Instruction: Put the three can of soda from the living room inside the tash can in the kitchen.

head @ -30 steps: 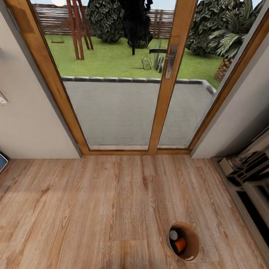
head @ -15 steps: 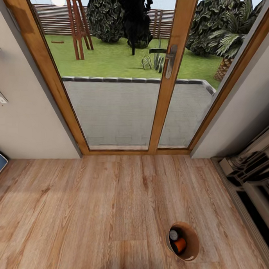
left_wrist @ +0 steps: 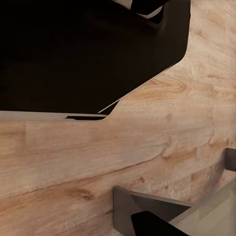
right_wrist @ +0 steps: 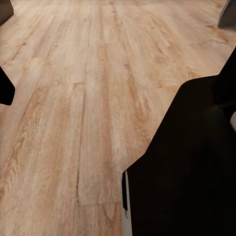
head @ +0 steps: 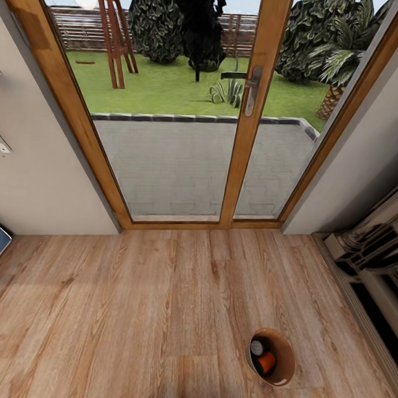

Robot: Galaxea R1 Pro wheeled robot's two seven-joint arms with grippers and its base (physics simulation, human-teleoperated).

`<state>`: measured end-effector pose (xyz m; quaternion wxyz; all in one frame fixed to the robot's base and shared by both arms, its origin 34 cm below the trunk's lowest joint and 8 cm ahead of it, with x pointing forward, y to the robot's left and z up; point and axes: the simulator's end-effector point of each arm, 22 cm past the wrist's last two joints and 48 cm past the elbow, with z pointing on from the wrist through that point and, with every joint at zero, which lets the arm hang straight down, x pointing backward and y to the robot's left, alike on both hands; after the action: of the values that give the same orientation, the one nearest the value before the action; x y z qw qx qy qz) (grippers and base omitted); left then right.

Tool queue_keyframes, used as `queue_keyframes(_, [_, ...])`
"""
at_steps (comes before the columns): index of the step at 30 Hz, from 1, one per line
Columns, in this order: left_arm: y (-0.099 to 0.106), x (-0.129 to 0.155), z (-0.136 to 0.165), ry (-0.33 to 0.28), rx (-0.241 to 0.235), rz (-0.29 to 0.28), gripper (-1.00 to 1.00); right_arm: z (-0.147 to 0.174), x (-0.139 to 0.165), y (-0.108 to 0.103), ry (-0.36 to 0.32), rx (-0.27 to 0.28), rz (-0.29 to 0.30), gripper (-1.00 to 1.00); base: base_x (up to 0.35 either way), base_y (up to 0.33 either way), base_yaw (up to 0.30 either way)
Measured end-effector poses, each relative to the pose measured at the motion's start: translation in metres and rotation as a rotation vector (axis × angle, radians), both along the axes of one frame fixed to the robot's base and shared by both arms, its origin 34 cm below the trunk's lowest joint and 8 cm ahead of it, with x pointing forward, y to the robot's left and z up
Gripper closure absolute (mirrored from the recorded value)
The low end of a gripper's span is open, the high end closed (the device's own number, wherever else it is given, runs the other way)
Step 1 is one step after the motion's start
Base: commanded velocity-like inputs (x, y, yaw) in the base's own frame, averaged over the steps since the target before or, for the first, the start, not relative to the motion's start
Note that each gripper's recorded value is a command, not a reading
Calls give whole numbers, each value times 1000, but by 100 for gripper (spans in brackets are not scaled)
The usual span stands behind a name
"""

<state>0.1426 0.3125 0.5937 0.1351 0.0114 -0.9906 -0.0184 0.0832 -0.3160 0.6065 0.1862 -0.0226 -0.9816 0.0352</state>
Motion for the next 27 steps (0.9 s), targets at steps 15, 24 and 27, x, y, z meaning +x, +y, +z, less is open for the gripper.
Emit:
queue_keyframes(15, [0, 0, 0, -1, 0, 0, -100, 0, 0, 0, 0, 0, 0, -100, 0, 0, 0])
queue_keyframes(24, [0, 0, 0, 0, 0, 0, -100, 0, 0, 0, 0, 0, 0, -100, 0, 0, 0])
queue_keyframes(27, [0, 0, 0, 0, 0, 0, -100, 0, 0, 0, 0, 0, 0, -100, 0, 0, 0])
